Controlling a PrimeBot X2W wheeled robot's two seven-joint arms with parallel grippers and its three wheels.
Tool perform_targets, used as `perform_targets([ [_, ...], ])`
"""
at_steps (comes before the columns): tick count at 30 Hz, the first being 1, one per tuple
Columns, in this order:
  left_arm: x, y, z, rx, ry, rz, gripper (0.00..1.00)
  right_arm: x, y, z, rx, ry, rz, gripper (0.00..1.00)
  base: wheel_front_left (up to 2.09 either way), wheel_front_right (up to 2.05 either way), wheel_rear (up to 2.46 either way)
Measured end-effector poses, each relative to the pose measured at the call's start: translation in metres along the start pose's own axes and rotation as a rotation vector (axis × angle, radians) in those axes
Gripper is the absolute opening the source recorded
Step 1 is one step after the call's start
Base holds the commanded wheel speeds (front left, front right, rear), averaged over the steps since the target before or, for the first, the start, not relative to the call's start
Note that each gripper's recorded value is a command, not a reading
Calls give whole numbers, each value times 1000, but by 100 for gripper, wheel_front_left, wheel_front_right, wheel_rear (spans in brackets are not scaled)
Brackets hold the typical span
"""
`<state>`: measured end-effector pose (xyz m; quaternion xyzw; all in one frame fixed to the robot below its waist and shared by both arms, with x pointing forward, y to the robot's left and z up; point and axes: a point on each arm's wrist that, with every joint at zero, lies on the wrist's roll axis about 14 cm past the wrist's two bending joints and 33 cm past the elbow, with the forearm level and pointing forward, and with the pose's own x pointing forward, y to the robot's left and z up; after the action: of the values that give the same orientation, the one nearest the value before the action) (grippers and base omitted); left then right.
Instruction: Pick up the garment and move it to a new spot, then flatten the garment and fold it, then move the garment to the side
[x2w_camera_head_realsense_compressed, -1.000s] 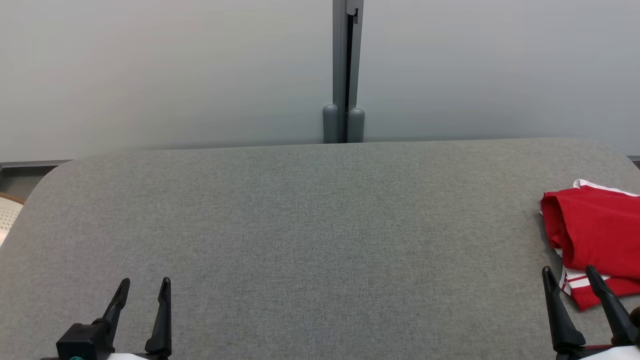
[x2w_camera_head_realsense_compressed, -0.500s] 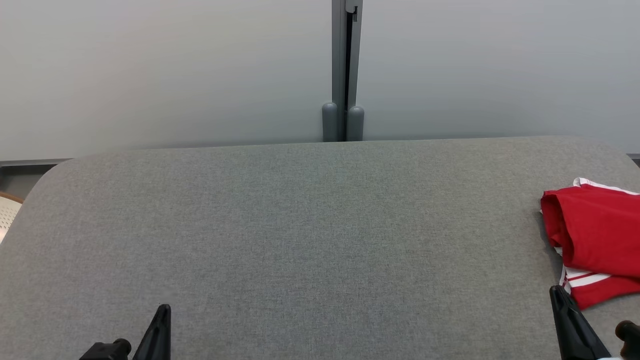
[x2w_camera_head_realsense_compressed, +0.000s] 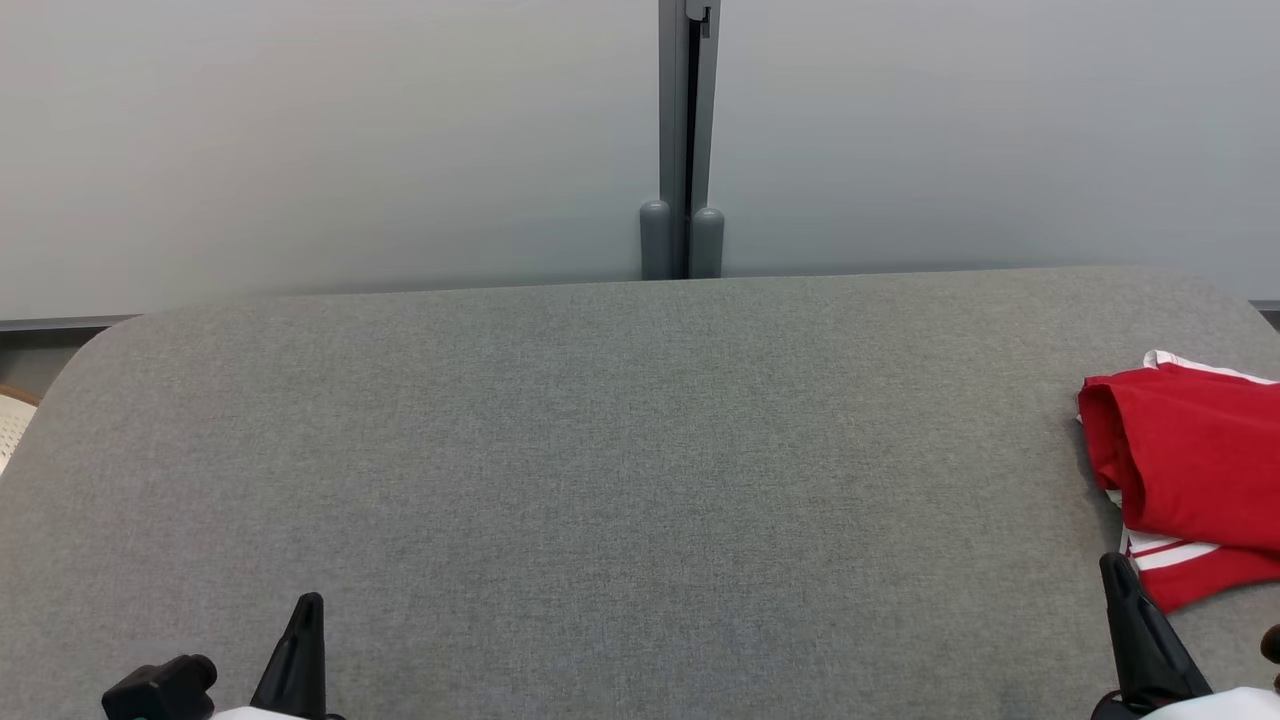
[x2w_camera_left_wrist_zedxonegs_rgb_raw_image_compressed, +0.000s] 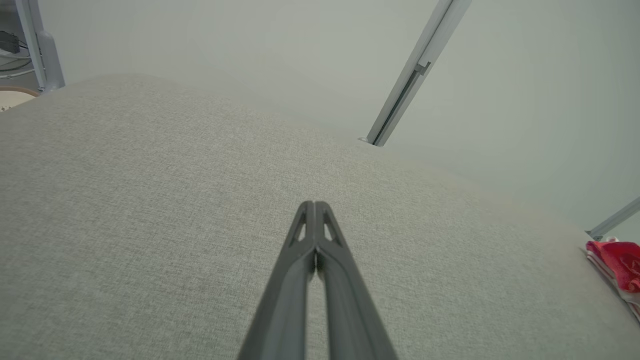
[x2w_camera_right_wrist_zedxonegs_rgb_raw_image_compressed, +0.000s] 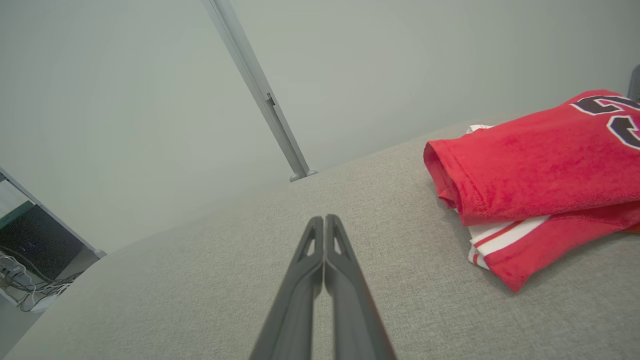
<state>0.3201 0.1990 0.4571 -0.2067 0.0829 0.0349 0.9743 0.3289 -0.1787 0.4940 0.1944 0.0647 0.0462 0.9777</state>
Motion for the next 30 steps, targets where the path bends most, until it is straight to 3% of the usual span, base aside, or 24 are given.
perform_targets([
  [30, 24, -4, 15, -449, 5, -9, 0, 22, -3, 10, 456, -55, 10, 0, 0, 0, 0],
])
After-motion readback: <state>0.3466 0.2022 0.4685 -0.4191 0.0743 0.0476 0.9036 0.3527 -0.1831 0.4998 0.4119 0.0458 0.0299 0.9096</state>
